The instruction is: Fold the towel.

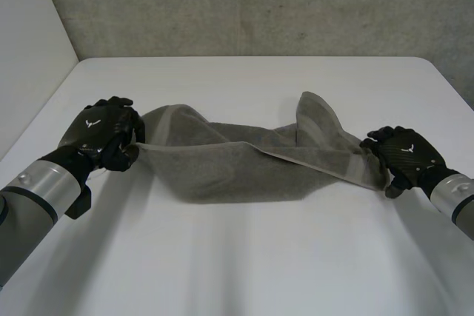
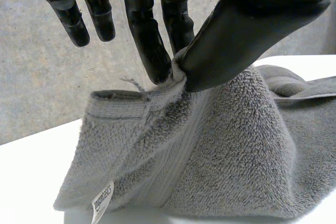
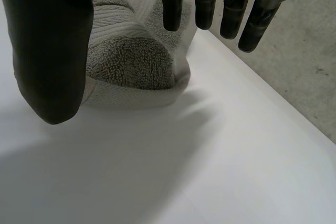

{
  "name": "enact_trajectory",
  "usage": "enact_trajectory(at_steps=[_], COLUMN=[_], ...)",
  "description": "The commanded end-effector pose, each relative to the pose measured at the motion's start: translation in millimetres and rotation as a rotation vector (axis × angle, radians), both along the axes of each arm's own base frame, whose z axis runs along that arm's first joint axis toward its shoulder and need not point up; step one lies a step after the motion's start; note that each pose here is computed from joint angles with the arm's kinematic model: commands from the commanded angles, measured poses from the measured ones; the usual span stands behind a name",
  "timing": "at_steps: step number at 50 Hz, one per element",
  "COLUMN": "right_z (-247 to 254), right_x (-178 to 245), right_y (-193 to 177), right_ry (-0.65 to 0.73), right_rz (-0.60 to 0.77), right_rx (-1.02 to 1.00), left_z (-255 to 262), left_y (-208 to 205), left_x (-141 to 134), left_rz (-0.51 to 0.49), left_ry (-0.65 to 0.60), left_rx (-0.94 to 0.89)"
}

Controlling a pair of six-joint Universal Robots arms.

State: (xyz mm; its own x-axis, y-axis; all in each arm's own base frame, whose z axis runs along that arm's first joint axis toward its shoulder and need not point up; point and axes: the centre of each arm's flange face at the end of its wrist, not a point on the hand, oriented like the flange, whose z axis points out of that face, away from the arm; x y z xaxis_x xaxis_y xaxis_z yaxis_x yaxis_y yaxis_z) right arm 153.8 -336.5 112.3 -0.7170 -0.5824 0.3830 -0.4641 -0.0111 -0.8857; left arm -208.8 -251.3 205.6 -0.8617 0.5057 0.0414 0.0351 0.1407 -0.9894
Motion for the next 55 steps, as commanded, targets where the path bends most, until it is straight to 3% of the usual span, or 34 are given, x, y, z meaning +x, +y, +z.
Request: enact_trajectory(at_steps=[1,22,32,40,55], right_z=[1,31,9,11,11], right_x=[11,22,27,34,35], right_y=[-6,-38,-2,20,21], right_ry=[-0.01,-0.12,-0.124,-0.125,-0.124], right_rz=[0.026,-0.015,0.002,0.023,0.031], right_rx=[-0.021,-0.081,0.093,0.117,0.098], left_z=[0,0,-1,-1,-1], left_y=[-1,-3,-2,-2,-2], left_x=[1,2,2,2,2], left_rz=[0.004,0.008,0.007,0.007,0.009], left_ry=[0.002,0.003,0.002,0.002,0.004], left_rx=[-0.005,-0.012,-0.008,-0.008,-0.008])
